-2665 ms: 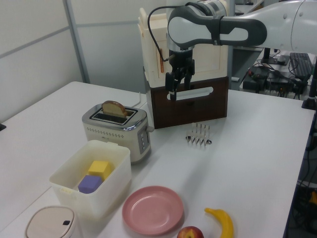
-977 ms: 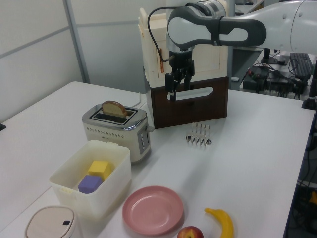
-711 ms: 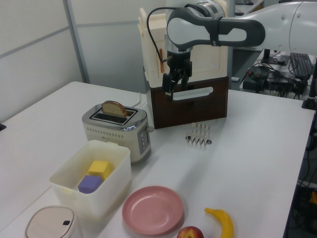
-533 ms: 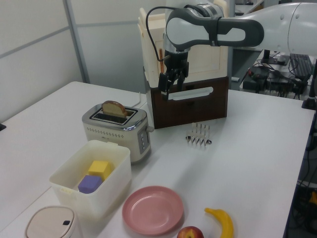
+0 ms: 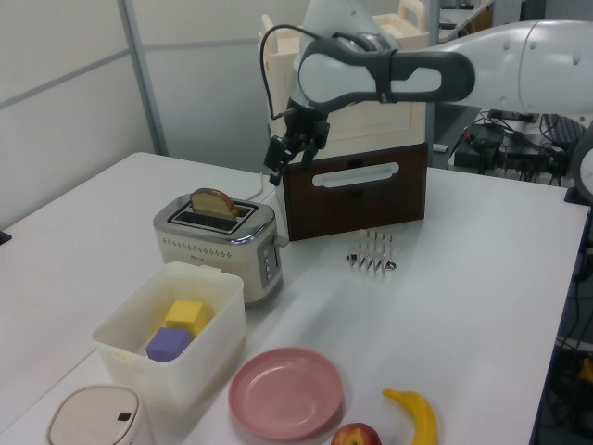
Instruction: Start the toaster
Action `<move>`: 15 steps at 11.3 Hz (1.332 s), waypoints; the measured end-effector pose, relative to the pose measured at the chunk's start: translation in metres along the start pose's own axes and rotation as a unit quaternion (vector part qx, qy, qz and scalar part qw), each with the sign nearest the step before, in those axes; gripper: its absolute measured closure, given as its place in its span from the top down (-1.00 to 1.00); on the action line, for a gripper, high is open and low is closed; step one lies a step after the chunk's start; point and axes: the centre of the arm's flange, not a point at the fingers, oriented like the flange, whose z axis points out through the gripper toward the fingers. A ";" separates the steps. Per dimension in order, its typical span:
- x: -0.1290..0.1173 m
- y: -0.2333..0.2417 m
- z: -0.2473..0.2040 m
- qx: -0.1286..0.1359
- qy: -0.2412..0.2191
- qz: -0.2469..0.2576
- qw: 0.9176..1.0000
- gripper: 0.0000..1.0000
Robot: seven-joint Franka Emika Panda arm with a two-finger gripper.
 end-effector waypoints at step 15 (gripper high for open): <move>-0.017 -0.009 0.046 -0.034 -0.071 -0.064 0.995 -0.98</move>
